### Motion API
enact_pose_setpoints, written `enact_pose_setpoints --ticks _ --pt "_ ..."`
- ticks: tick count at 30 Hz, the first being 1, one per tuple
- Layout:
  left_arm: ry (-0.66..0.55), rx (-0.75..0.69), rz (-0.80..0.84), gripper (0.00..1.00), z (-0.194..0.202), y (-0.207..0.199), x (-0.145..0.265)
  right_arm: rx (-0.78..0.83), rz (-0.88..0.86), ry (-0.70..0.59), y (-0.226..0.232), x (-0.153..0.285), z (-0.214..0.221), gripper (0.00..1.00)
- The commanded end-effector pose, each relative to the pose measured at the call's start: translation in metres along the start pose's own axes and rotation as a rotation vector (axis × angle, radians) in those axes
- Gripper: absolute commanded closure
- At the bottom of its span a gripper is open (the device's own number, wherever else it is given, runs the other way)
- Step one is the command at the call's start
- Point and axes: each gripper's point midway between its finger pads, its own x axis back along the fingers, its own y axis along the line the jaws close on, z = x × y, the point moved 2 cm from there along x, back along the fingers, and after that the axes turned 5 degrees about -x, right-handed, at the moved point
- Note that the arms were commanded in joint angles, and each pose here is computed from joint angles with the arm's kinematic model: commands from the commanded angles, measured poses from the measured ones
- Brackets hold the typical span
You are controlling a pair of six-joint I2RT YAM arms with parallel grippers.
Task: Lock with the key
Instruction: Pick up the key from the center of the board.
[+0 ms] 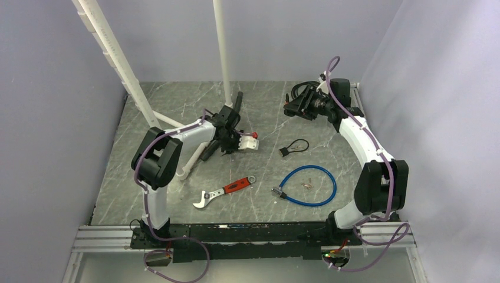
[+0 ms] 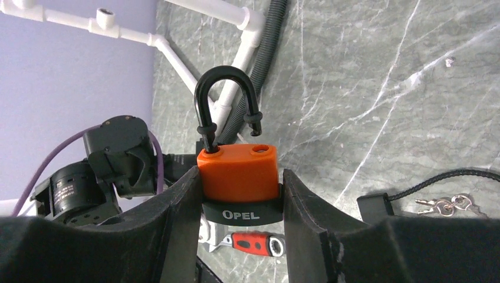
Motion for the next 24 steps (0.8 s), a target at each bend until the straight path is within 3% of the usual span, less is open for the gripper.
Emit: enact_pose_setpoints --ticks 1,4,11,15,19,24 --pt "-0.025 0.085 0.102 1.0 -0.005 -0.02 -0.003 0.055 -0.098 -0.068 0.029 0.014 -0.016 1.0" --pt "-0.061 0.179 0.107 1.0 -0.022 -0.012 0.01 0.052 -0.111 -0.078 0.032 0.017 -0.017 1.0" --pt "-0.317 0.52 0.118 1.0 -0.107 0.028 0.08 -0.033 -0.247 -0.179 0.057 0.035 -0.044 1.0" --pt "-0.489 0.686 0.113 1.0 -0.155 0.052 0.122 -0.18 -0.309 -0.245 0.061 0.05 -0.072 1.0" --pt "-0.665 0.867 0.123 1.0 -0.194 0.07 0.156 -0.379 -0.389 -0.206 0.061 0.053 -0.08 1.0" --pt "-0.768 0.996 0.082 1.0 -0.214 0.095 0.175 -0.587 -0.334 -0.164 0.045 0.048 -0.073 1.0"
